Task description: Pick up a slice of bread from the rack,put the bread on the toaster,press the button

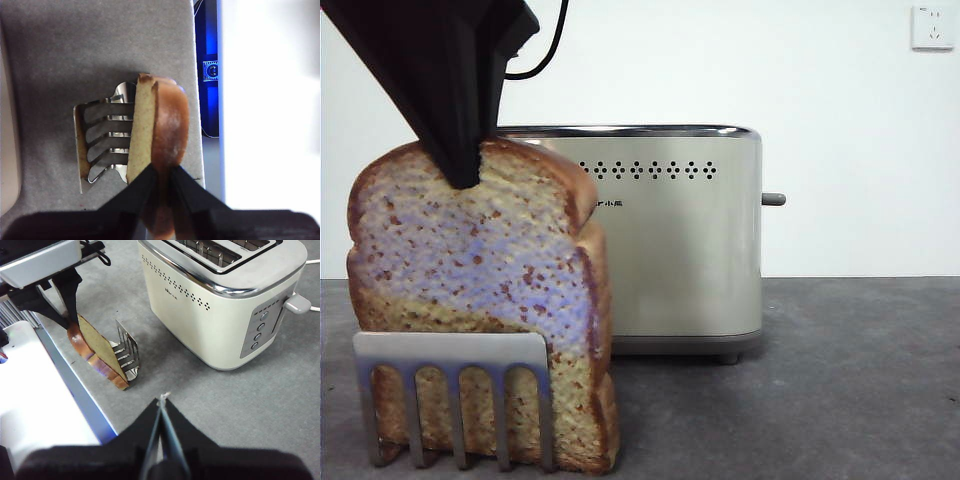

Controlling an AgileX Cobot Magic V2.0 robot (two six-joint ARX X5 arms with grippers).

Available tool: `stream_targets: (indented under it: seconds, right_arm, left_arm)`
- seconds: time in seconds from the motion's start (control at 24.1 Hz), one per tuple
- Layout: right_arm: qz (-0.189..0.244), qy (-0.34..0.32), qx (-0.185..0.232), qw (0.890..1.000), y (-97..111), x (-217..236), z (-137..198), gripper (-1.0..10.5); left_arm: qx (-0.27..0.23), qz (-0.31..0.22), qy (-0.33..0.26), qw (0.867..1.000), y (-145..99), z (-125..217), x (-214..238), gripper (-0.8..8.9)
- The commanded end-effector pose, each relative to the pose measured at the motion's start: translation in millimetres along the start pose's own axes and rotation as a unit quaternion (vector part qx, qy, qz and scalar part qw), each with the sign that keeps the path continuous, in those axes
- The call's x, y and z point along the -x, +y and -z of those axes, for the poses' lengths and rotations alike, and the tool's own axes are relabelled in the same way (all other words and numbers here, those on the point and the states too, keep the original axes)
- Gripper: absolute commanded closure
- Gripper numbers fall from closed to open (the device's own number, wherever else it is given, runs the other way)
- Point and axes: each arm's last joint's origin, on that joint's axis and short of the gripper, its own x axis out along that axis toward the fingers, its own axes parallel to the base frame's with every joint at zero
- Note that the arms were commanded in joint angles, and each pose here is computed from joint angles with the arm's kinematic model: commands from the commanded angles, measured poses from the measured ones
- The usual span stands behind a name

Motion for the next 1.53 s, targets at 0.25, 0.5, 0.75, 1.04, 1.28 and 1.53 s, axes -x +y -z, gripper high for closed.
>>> stream_targets:
  seconds: [0.25,0.5,0.75,1.04,1.28,1.53]
  right_arm:
    - [0.0,-0.002,0.004,1.0,0,0,-1,9.5]
    - [-0.001,-0.001,0.003,1.0,0,0,-1,9.5]
    - [0.003,-0.01,0.011,1.0,-1,0,-3,9.5]
    - [0.017,-0.045,0.004,0.999,-4,1,-10,9.5]
    - [0.031,-0.084,0.011,0.996,-6,2,-20,9.5]
    - [0.05,-0.08,0.008,0.995,-8,2,-20,9.5]
  left_arm:
    - [0.002,0.004,0.004,1.0,0,-2,0,8.22]
    - [0.002,0.0,0.002,1.0,1,-4,14,8.22]
    - [0.004,-0.014,-0.018,1.0,4,-9,37,8.22]
    - [0.012,-0.032,-0.044,0.998,5,-13,62,8.22]
    - [0.016,-0.05,-0.07,0.996,4,-12,79,8.22]
    - [0.019,-0.092,-0.065,0.993,6,-11,89,8.22]
